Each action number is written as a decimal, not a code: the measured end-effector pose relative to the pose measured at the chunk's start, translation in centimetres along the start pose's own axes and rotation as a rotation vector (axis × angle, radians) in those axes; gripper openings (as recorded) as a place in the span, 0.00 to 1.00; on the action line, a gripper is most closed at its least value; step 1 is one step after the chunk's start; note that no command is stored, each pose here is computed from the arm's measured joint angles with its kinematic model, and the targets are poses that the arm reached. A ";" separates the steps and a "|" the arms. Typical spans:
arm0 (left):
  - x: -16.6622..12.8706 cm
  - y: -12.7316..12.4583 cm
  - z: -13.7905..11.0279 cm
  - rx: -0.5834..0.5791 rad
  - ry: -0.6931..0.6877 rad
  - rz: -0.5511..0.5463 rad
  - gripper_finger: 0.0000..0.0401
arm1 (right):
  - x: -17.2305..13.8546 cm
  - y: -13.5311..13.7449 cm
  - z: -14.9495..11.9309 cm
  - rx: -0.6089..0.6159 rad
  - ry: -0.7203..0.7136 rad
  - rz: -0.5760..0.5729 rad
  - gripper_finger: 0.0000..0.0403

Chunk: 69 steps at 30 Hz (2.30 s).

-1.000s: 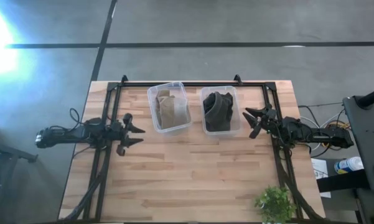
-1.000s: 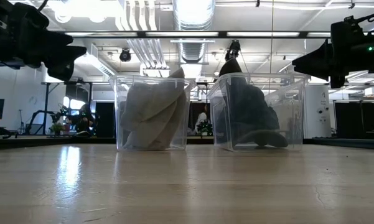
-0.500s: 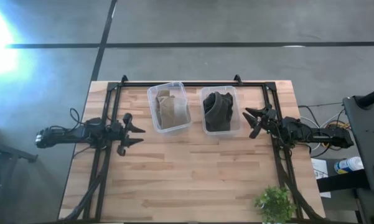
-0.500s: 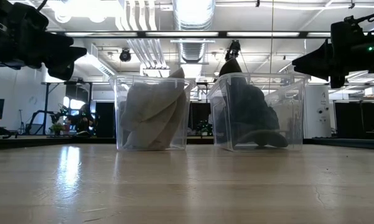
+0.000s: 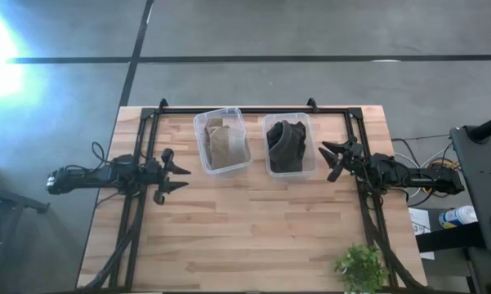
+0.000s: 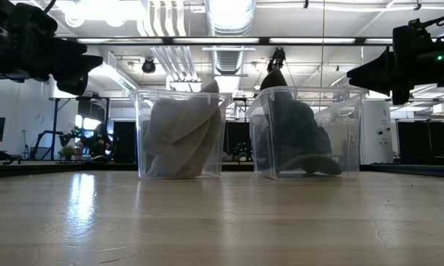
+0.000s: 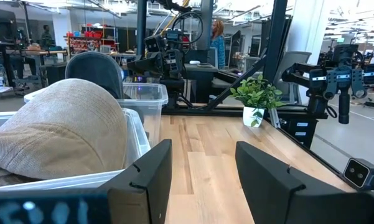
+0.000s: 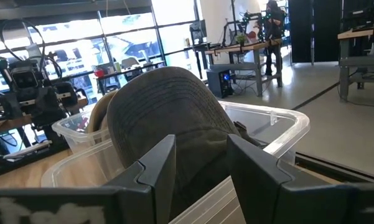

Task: Pick & Place hat
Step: Return to Home Position

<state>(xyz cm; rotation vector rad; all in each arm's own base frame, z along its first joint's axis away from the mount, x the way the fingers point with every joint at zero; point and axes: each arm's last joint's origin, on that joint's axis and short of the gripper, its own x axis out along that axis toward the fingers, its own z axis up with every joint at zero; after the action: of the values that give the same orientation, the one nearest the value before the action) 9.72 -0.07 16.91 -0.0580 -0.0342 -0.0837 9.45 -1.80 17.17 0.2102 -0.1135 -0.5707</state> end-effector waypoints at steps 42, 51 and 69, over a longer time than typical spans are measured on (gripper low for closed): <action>0.0 0.0 0.0 0.000 -0.003 -0.001 0.43 | -0.9 1.8 0.1 -0.114 0.033 0.643 0.35; 0.0 0.0 0.0 0.000 -0.003 -0.001 0.43 | -0.9 1.6 -0.7 -0.142 0.112 0.635 0.34; 0.0 0.0 0.0 0.001 -0.003 0.000 0.43 | -0.7 1.7 -0.8 -0.098 0.147 0.630 0.34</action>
<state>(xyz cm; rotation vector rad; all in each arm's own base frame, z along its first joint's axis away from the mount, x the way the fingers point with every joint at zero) 9.73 -0.07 16.93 -0.0574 -0.0376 -0.0839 9.84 0.12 16.71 0.1100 -0.0053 0.0668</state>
